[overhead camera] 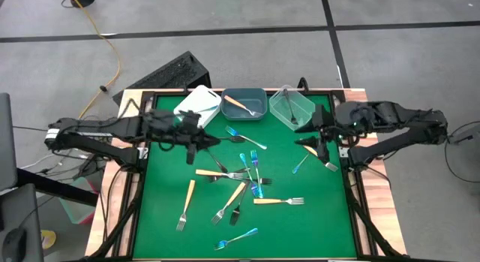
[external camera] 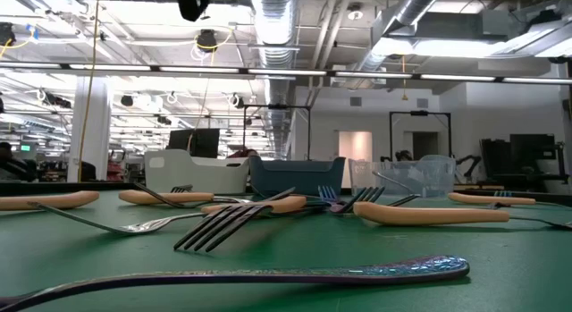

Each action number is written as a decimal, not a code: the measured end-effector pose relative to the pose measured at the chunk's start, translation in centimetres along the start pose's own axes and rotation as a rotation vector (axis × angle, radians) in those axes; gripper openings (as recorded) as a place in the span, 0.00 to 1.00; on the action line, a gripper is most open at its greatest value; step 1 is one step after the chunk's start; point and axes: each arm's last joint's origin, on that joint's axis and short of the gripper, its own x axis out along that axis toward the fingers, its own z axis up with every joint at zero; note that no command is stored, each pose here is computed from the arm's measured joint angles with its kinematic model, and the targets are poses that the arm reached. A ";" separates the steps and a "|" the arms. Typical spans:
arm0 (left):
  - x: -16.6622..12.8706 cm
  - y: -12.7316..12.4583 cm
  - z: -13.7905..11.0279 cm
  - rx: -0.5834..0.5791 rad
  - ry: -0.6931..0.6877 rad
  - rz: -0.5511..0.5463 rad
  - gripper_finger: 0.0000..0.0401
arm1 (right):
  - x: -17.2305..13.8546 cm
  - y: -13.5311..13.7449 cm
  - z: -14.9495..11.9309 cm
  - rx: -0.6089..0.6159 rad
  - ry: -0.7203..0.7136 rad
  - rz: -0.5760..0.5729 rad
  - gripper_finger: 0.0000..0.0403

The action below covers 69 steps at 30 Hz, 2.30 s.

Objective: Sort silverware by color (type)
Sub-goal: Put the blue fork into the white bin

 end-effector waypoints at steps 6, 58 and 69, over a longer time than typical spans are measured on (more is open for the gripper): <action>2.3 -1.0 -1.9 -0.010 0.102 -0.020 0.00 | 1.2 0.7 -2.4 0.040 0.169 -0.041 0.49; -3.5 -5.0 -10.9 -0.095 0.576 0.368 0.25 | 13.3 1.0 -16.2 0.454 0.489 -0.234 0.49; -3.4 -4.4 -10.4 -0.079 0.483 0.452 0.30 | 15.0 0.5 -13.6 0.382 0.439 -0.298 0.46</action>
